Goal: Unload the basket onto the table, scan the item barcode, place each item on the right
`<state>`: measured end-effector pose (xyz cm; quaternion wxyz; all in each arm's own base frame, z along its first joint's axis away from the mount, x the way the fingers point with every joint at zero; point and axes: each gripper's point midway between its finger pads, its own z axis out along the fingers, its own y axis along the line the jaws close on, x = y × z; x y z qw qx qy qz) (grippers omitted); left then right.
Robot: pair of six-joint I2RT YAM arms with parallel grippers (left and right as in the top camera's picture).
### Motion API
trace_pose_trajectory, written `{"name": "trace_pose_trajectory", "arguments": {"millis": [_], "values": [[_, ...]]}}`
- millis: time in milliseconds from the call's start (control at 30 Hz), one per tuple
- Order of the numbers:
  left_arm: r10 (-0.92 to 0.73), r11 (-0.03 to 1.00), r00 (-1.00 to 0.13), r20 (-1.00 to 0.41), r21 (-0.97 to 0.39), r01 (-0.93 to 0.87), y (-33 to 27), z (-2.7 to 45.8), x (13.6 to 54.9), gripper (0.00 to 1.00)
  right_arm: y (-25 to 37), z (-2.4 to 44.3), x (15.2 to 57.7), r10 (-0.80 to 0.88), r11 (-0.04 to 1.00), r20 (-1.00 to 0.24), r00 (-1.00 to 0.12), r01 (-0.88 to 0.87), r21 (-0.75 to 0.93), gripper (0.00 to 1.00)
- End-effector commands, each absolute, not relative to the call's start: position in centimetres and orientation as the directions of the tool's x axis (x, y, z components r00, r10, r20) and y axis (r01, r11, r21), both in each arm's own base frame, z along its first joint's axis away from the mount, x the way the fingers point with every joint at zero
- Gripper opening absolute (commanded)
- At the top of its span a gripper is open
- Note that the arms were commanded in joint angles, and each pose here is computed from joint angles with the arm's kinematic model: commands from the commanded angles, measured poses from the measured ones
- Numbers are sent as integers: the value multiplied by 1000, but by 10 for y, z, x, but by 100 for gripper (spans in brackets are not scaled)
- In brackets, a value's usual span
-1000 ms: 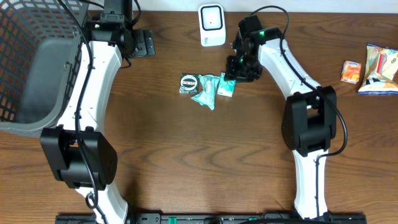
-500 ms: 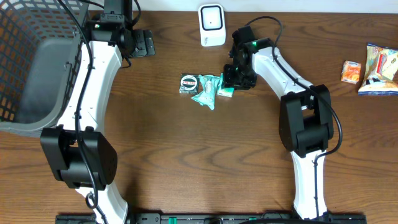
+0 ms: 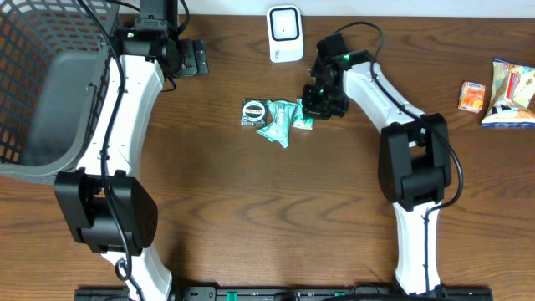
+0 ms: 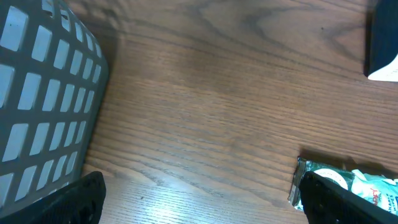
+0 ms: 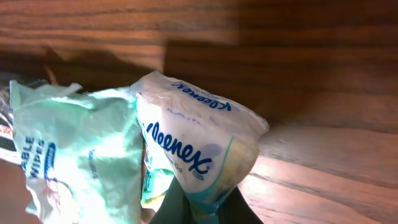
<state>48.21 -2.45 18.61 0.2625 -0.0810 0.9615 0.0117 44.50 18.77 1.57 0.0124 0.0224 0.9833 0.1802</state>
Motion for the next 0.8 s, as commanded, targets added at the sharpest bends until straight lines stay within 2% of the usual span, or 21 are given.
{"name": "trace_pose_trajectory", "arguments": {"millis": [0, 133, 233, 333, 567, 633, 767], "values": [[-167, 983, -830, -533, -28, -179, -23, 200, 482, 98, 179, 29, 444, 29, 898, -8, -1000, 23, 439, 1], [-167, 983, -830, -533, -28, -179, -23, 200, 482, 97, 186, 72, 447, -49, 781, -83, -995, -90, 619, 1], [-167, 983, -830, -533, -28, -179, -23, 200, 482, 98, 191, 108, 446, -111, 662, -183, -977, -210, 720, 1], [-167, 983, -830, -533, -28, -179, -23, 200, 482, 98, 194, 133, 443, -154, 556, -275, -949, -313, 770, 1], [-167, 983, -830, -533, -28, -179, -23, 200, 482, 98, 189, 180, 431, -135, 266, -401, -906, -423, 866, 1], [-167, 983, -830, -533, -28, -179, -23, 200, 482, 98, 184, 185, 429, -123, 237, -407, -905, -425, 874, 1], [-167, 983, -830, -533, -28, -179, -23, 200, 482, 98, 176, 183, 424, -121, 247, -388, -914, -406, 880, 1]]}}
